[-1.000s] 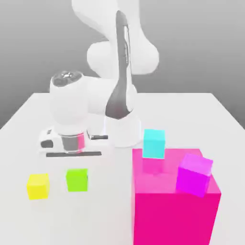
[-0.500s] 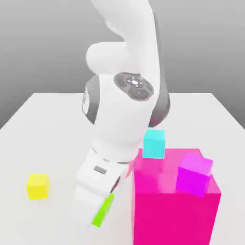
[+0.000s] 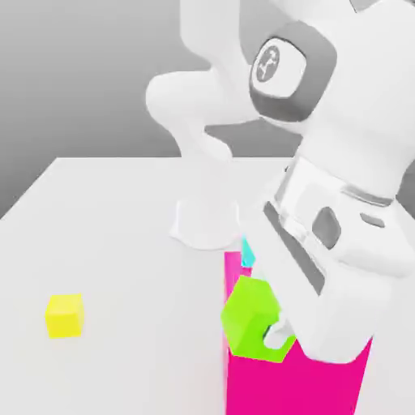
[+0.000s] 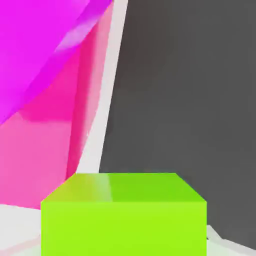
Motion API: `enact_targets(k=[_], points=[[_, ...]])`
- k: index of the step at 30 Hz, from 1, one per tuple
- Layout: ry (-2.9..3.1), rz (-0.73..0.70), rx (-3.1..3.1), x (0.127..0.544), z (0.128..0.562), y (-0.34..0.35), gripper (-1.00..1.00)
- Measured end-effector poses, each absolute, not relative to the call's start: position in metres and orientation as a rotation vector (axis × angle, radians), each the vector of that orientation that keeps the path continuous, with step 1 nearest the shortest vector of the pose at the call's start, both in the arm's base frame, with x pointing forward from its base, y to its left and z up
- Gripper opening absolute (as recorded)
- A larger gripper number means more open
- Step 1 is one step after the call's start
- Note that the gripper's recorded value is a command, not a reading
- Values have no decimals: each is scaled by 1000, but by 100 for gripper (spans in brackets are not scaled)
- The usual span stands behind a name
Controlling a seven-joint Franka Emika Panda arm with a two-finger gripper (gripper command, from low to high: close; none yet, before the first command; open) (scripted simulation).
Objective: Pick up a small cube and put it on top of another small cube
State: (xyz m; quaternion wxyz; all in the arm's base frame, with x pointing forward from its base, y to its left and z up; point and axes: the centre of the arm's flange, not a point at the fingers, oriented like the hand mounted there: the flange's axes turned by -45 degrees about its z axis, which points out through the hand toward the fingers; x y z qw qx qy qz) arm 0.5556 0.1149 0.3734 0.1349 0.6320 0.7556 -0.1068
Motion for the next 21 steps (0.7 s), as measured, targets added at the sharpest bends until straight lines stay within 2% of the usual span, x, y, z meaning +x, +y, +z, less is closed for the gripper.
enact_targets(k=[9,11,15,16,21], points=[[2295,-80,2005,519,445,164,-100],[2276,-26,2118,514,455,152,-100],[2240,-3,2204,513,414,139,-100],[2239,-3,2206,512,401,139,100],[2238,-3,2207,512,401,138,100]])
